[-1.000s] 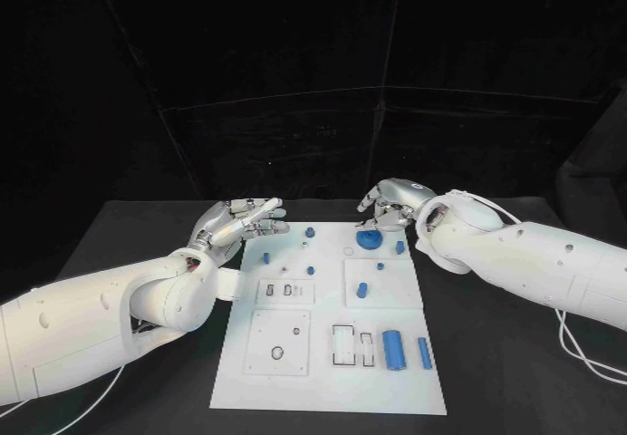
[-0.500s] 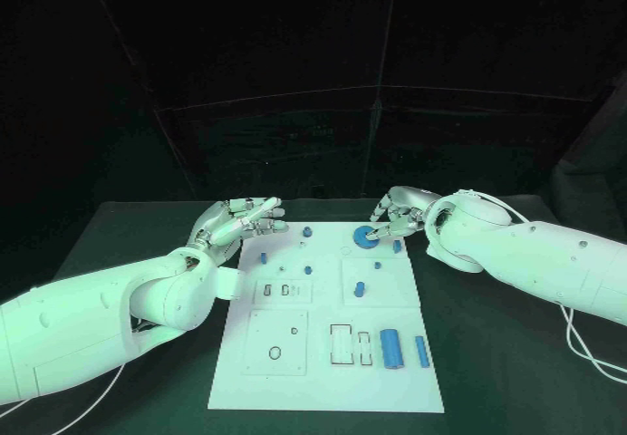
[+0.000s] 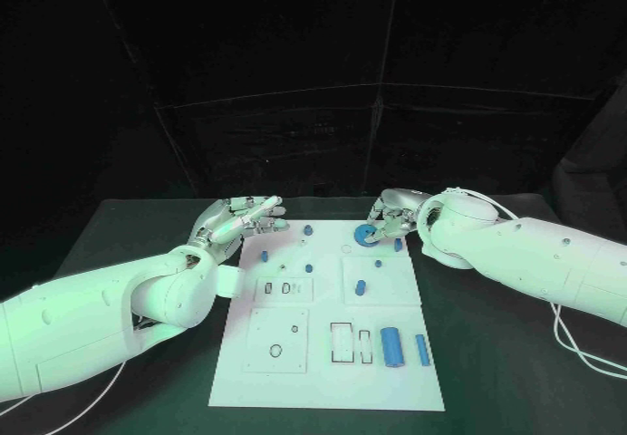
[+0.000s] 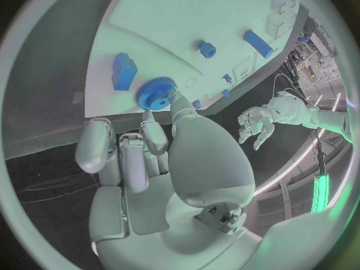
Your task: Assemble the parts on the task board
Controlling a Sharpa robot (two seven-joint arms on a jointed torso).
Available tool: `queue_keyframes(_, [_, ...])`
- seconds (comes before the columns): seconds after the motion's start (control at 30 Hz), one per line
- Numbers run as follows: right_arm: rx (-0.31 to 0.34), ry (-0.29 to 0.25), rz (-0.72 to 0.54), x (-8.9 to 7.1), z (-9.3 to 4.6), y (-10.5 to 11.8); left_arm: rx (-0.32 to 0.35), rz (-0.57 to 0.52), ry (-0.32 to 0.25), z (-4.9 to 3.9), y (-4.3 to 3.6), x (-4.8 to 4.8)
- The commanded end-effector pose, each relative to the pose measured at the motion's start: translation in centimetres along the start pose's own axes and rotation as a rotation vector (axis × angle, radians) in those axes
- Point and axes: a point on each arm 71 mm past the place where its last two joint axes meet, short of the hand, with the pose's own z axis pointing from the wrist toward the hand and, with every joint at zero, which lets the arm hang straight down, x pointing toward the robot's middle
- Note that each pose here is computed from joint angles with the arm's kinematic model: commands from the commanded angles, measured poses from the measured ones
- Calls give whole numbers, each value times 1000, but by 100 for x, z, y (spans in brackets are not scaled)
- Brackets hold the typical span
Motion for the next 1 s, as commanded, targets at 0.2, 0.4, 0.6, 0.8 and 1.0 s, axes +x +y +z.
queue_keyframes(0.2, [-14, 5, -58, -1, 19, 50, 5, -3, 18, 8, -9, 18])
queue_keyframes(0.4, [-19, 11, -89, 9, 31, 68, 3, -4, 19, 9, -7, 19])
queue_keyframes(0.6, [-17, 1, -126, 8, 39, 84, 1, -6, 22, 8, -5, 21])
queue_keyframes(0.8, [-20, -53, -162, -20, 41, 127, -1, -7, 24, 9, -3, 23])
queue_keyframes(1.0, [-56, -112, -171, -46, 17, 223, -3, -8, 26, 11, 0, 24])
